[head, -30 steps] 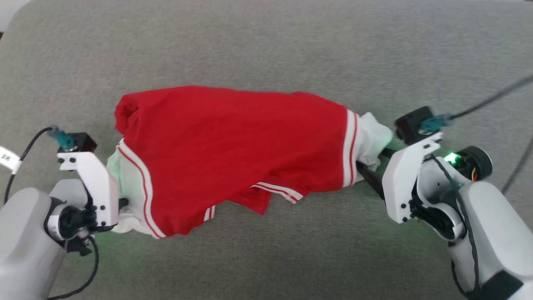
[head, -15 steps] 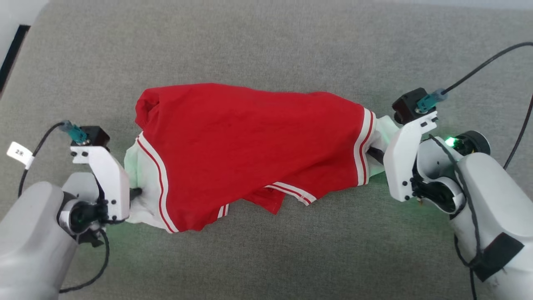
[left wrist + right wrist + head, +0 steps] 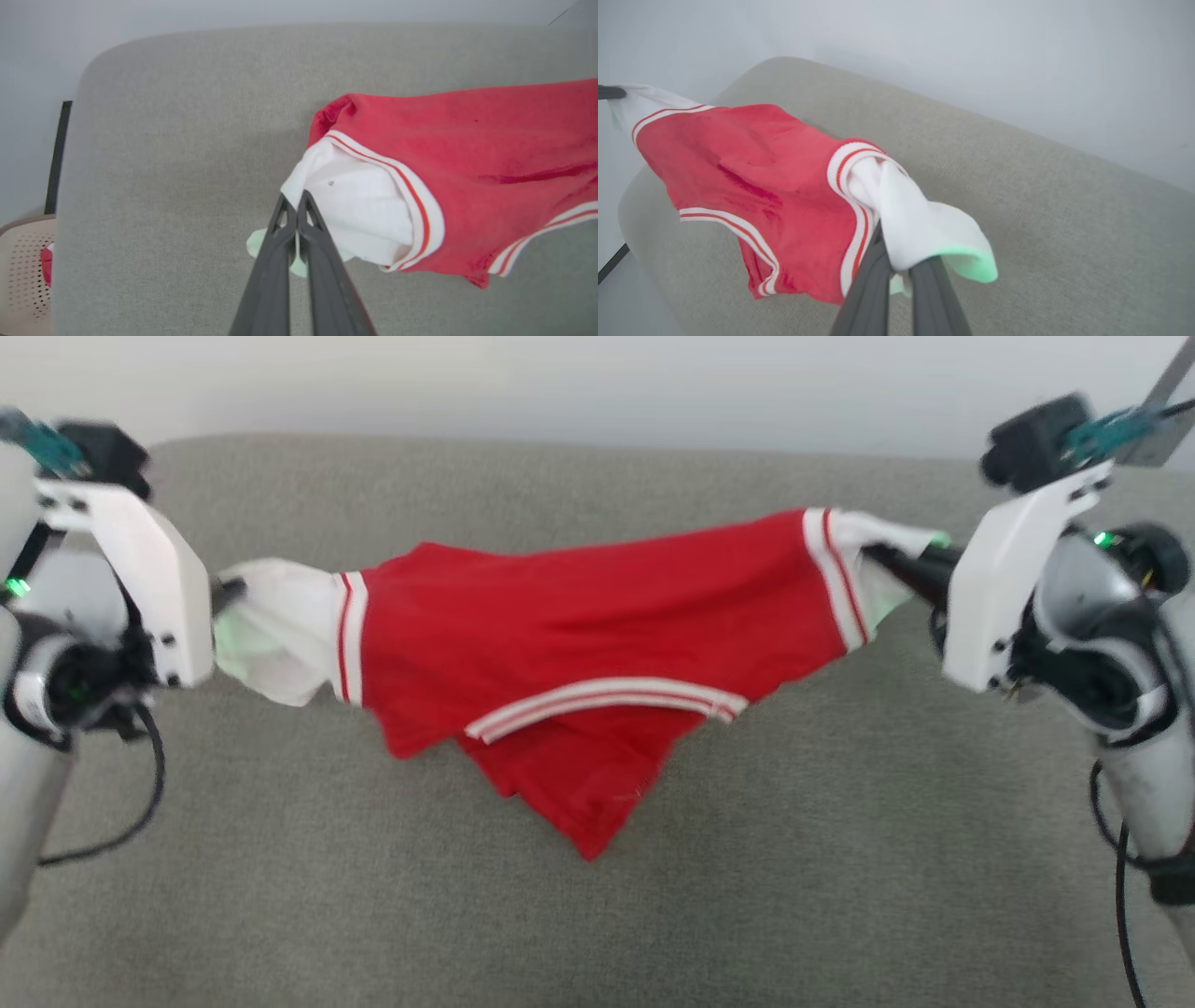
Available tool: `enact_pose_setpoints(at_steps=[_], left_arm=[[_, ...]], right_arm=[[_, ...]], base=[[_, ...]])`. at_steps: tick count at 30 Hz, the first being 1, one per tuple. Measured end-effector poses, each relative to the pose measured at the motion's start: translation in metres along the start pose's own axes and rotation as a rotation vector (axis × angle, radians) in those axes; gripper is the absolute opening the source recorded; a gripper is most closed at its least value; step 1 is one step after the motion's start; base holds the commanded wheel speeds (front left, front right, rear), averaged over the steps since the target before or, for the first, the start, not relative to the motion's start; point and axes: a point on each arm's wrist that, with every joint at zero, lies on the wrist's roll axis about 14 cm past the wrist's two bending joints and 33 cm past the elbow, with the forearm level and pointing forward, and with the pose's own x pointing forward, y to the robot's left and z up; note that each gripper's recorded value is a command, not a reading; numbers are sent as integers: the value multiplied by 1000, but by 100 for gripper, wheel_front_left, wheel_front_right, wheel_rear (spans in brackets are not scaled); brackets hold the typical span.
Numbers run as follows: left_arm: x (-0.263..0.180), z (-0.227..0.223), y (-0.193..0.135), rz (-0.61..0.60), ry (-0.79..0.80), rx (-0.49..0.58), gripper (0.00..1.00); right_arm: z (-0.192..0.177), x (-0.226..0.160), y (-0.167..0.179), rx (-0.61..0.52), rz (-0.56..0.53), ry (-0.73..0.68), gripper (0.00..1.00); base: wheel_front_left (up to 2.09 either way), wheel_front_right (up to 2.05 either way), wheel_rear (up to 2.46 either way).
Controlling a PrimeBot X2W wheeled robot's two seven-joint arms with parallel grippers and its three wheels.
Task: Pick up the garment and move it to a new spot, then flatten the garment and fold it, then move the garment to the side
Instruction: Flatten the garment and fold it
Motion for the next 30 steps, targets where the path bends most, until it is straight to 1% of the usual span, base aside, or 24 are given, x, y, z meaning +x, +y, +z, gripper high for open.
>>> enact_pose_setpoints(at_steps=[4, 8, 14, 21, 25, 30], left_arm=[[-29, 48, -11, -11, -127, 27, 0], [-60, 92, -26, -26, -253, 75, 0], [-96, 140, -52, -52, -396, 130, 0], [-119, 173, -74, -84, -495, 169, 0], [-126, 188, -80, -79, -536, 195, 0], [-116, 200, -84, -81, -563, 203, 0]], right_arm=[[40, -29, 0, -15, -26, -108, 0], [80, -59, 8, -37, -35, -233, 0], [126, -99, 19, -67, -52, -382, 0], [156, -127, 28, -105, -65, -466, 0], [173, -138, 26, -129, -97, -522, 0], [184, -130, 12, -130, -134, -552, 0]], base=[[0, 0, 0], [0, 0, 0], [0, 0, 0], [0, 0, 0], [0, 0, 0], [0, 0, 0]])
